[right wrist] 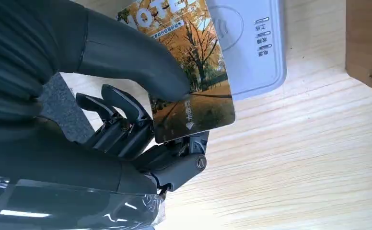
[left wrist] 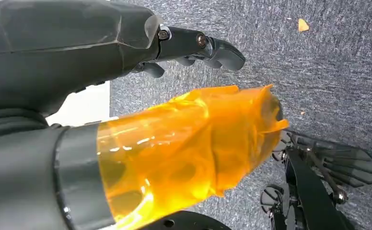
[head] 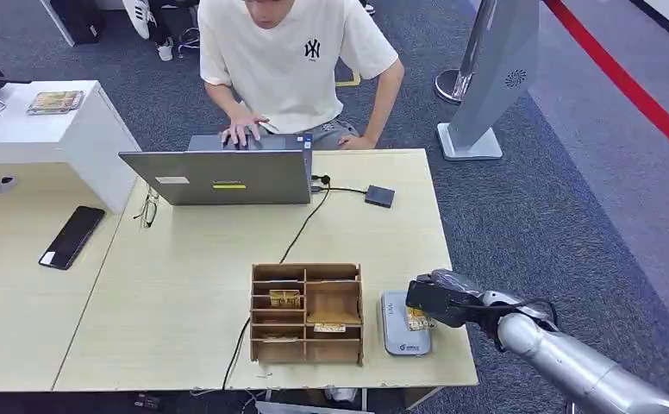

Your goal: Pass the card to the sensor for recognition and then transmit it.

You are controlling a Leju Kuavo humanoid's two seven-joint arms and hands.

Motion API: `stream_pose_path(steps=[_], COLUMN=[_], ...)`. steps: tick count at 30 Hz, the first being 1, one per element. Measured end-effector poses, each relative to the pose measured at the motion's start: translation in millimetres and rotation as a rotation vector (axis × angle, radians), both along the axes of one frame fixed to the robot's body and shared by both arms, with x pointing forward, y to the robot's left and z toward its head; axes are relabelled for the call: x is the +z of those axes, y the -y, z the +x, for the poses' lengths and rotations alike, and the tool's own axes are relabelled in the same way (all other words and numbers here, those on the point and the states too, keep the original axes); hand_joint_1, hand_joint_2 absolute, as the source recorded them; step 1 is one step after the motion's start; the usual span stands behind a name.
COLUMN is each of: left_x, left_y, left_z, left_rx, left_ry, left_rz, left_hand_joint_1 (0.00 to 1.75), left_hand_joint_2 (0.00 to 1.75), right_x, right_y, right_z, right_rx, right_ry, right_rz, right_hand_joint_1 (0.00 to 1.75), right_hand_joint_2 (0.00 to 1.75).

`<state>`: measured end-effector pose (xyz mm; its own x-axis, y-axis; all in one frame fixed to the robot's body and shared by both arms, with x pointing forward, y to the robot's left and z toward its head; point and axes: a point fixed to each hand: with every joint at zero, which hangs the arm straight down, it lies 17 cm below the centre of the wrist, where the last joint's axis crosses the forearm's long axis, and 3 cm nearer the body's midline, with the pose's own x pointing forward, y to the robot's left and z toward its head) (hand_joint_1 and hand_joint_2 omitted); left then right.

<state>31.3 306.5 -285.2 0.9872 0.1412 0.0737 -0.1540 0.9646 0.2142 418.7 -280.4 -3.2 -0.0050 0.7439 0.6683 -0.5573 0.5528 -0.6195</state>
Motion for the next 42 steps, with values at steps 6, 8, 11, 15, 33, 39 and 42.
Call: stream_pose_path(steps=[6, 8, 11, 15, 33, 39, 42], left_x=[0.0, 0.0, 0.0, 0.0, 0.0, 0.0, 0.0], left_y=[-0.6, -0.9, -0.9, -0.9, -0.9, -0.9, -0.9], left_z=[0.0, 0.0, 0.1, 0.1, 0.1, 0.1, 0.1], left_rx=[0.0, 0.0, 0.0, 0.0, 0.0, 0.0, 0.0], left_ry=[0.0, 0.0, 0.001, 0.001, 0.001, 0.001, 0.001], left_rz=[0.0, 0.0, 0.0, 0.0, 0.0, 0.0, 0.0], left_hand_joint_1=[0.0, 0.0, 0.0, 0.0, 0.0, 0.0, 0.0], left_hand_joint_2=[0.0, 0.0, 0.0, 0.0, 0.0, 0.0, 0.0], right_x=[-0.1, -0.1, -0.1, -0.2, -0.2, -0.1, -0.1], right_y=[0.2, 0.2, 0.4, 0.5, 0.6, 0.6, 0.7], right_z=[0.1, 0.1, 0.2, 0.2, 0.4, 0.5, 0.6], right_rx=[0.003, 0.006, 0.006, 0.007, 0.006, 0.007, 0.006], right_ry=[0.002, 0.006, 0.006, 0.006, 0.007, 0.007, 0.007], right_rz=[-0.005, -0.009, -0.01, -0.009, -0.009, -0.009, -0.01], right_hand_joint_1=[1.75, 1.75, 1.75, 1.75, 1.75, 1.75, 1.75], right_hand_joint_2=[1.75, 1.75, 1.75, 1.75, 1.75, 1.75, 1.75])
